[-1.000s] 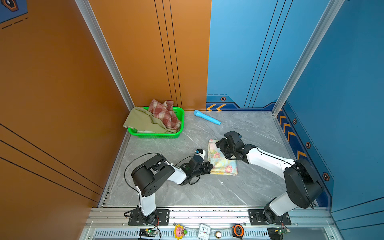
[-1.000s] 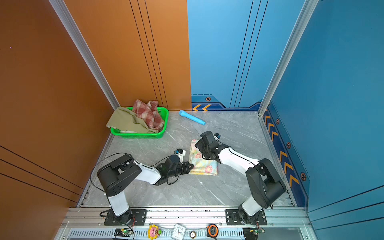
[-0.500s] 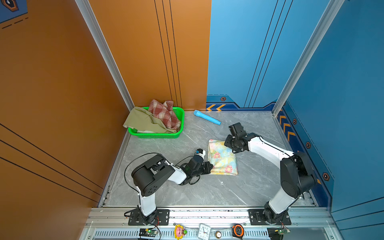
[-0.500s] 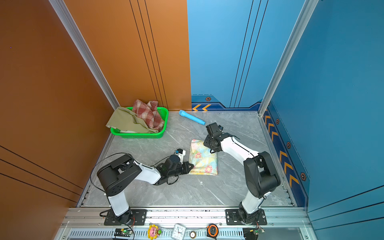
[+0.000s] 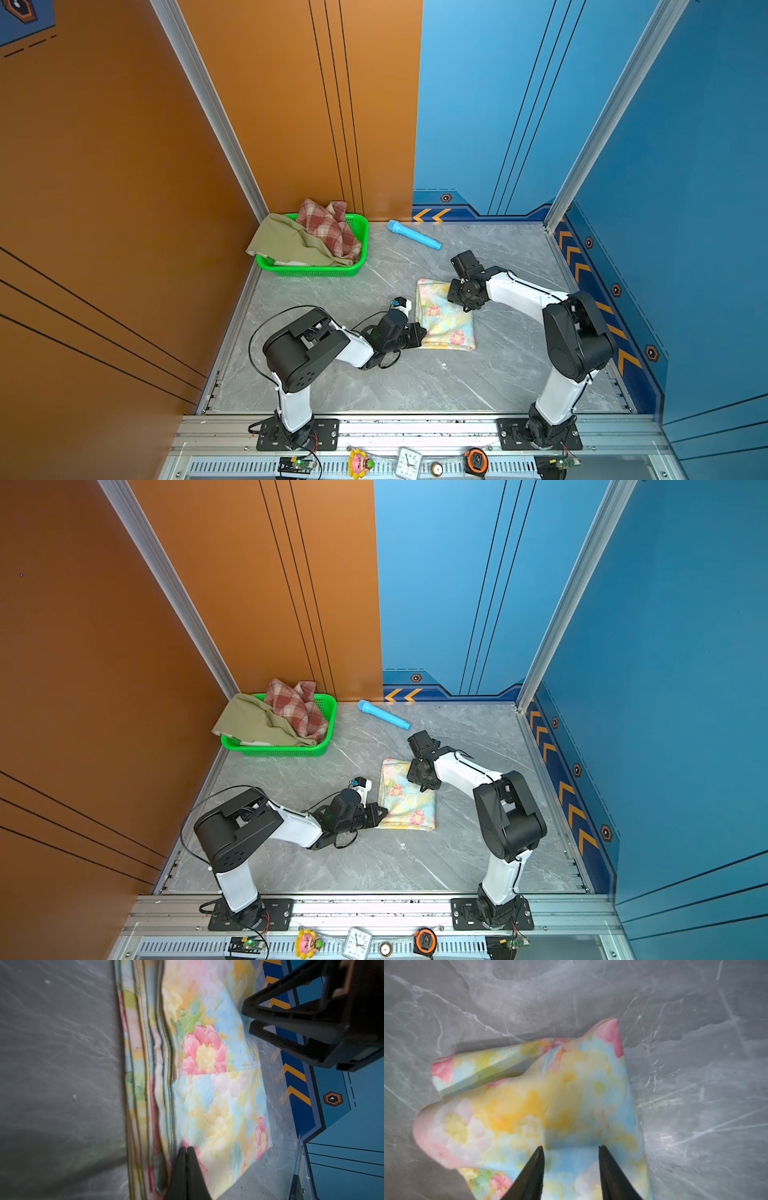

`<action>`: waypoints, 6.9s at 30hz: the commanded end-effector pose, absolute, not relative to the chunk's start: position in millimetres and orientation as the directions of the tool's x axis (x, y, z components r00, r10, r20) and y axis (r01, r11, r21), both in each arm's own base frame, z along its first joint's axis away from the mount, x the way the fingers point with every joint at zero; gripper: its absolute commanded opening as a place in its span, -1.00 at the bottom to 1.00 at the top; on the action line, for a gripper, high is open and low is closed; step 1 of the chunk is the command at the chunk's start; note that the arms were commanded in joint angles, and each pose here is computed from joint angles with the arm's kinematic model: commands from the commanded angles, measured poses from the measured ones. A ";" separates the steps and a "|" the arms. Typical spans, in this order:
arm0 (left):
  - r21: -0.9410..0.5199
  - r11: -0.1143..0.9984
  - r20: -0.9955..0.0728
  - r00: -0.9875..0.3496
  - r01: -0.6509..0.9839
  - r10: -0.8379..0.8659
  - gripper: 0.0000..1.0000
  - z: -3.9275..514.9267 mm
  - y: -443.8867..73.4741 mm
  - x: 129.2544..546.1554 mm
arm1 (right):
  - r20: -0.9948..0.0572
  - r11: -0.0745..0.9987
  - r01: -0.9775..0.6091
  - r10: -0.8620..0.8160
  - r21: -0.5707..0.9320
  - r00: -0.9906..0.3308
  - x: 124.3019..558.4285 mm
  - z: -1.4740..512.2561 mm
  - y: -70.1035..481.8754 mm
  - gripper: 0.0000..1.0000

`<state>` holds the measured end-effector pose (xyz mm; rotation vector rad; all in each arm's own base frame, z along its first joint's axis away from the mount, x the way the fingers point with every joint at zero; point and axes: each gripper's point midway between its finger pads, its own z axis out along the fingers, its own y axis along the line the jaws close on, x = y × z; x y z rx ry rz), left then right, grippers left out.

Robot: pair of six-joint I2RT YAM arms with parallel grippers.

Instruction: Fold and stack the skirts

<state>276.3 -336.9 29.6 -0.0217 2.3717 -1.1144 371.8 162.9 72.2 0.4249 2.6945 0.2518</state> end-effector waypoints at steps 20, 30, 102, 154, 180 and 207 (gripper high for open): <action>-0.670 0.729 -0.400 -0.895 0.139 -0.197 -1.00 -2.5 -326.5 273.3 | -0.271 0.968 0.208 0.239 0.138 -0.932 268.3 36.6 153.7 -0.09; -0.668 0.731 -0.395 -0.898 0.136 -0.194 -1.00 -5.1 -325.1 271.2 | -0.386 0.963 0.200 0.256 0.180 -0.886 357.5 87.3 153.0 -0.06; -0.663 0.698 -0.494 -0.859 0.271 -0.136 0.18 75.7 -338.5 325.5 | -0.270 0.660 0.517 0.722 0.544 -0.637 376.7 59.8 37.8 -1.00; -0.425 0.895 -0.699 -0.677 0.135 -0.230 0.80 201.1 -223.2 345.5 | -0.427 0.249 0.792 0.904 0.557 0.016 521.7 122.4 -84.4 0.65; 0.079 0.955 -0.711 -0.688 -0.287 -0.148 0.91 215.7 -35.5 531.3 | -0.679 0.946 0.108 0.295 0.304 -0.672 385.7 190.1 138.2 0.58; -0.230 0.927 -0.822 -0.451 -0.298 -0.349 -1.00 279.3 -4.9 633.5 | -0.680 0.955 0.098 0.270 0.281 -0.681 387.5 197.7 145.7 0.55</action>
